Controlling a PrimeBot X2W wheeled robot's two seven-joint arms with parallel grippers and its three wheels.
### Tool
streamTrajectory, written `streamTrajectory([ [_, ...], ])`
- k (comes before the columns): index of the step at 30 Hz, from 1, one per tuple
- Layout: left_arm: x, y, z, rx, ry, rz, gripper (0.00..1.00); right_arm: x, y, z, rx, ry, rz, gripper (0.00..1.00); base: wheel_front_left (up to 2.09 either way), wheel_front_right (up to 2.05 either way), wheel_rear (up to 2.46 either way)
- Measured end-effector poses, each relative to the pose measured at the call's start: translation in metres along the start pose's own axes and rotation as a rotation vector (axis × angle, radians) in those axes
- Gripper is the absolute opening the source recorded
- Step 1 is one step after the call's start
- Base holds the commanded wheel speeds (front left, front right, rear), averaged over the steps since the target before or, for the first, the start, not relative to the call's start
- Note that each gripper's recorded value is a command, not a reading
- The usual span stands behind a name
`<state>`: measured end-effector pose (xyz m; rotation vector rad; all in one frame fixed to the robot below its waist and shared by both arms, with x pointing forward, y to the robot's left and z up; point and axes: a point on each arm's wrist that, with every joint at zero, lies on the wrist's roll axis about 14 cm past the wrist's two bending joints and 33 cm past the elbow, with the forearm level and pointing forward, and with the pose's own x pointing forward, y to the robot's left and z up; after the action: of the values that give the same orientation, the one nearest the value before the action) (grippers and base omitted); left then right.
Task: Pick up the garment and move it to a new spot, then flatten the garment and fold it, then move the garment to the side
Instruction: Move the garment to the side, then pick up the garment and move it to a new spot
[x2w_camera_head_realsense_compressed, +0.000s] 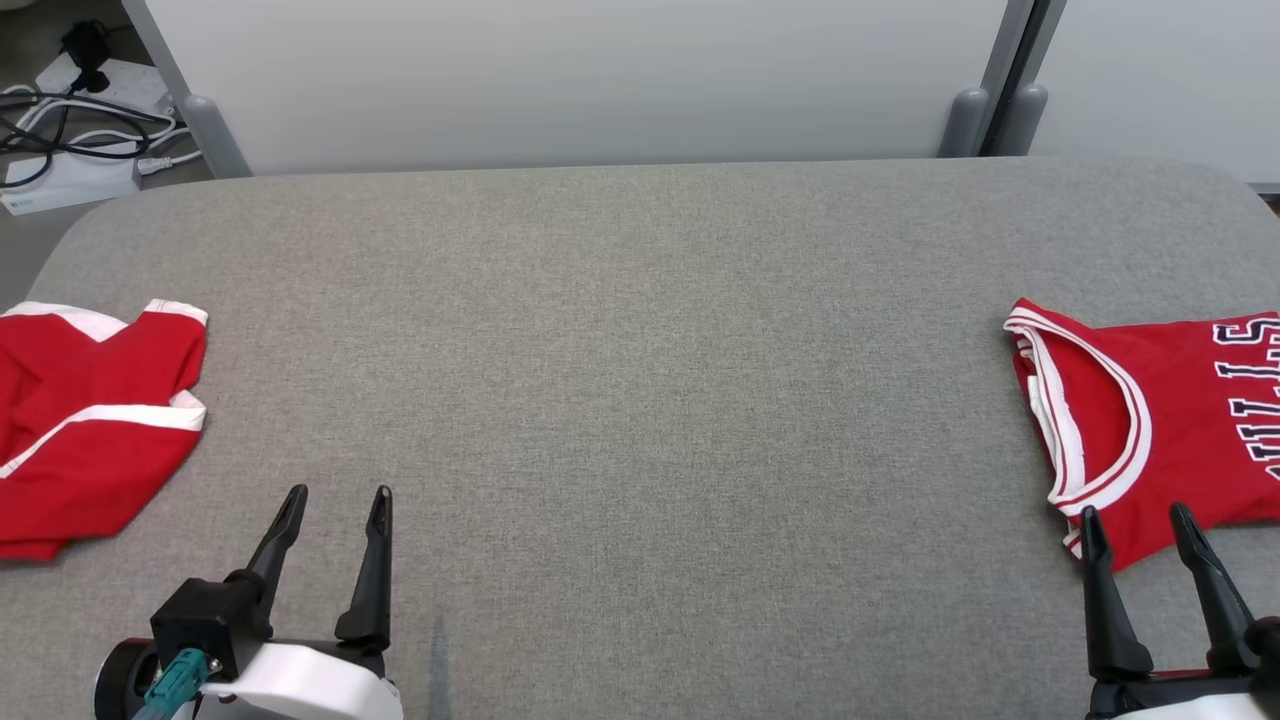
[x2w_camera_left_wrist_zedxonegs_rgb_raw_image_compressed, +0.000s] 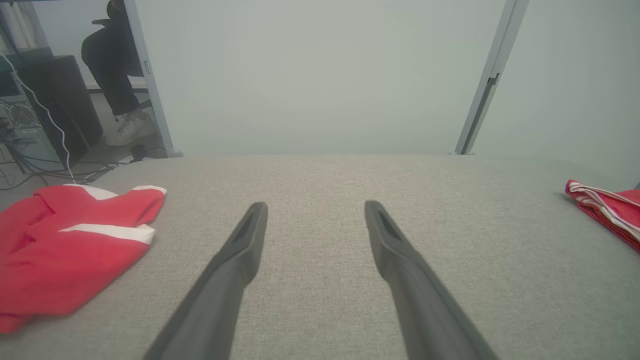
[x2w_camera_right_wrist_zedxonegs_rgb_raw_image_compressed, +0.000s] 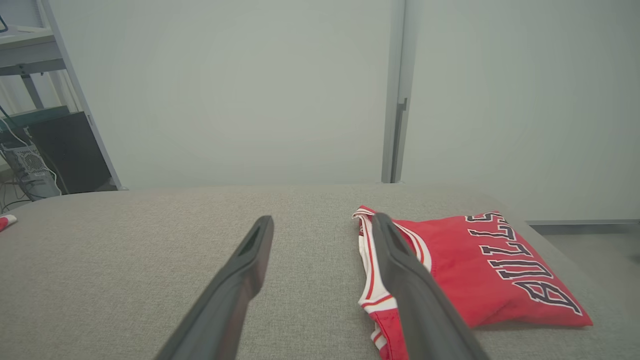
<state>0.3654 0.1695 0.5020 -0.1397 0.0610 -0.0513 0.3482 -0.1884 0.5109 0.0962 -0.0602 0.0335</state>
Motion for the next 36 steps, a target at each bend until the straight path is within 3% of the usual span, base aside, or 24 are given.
streamTrajectory([
  [22, 0.001, 0.036, 0.0, -0.029, -0.02, 0.105, 1.0, 0.014, 0.013, -0.007, 0.02, 0.016, 0.043, 1.0, 0.0, 0.0, 0.0],
  [36, -0.059, 0.113, 0.007, -0.061, -0.073, 0.419, 1.0, 0.053, 0.107, -0.014, 0.039, 0.044, 0.33, 1.0, 0.0, 0.0, 0.0],
])
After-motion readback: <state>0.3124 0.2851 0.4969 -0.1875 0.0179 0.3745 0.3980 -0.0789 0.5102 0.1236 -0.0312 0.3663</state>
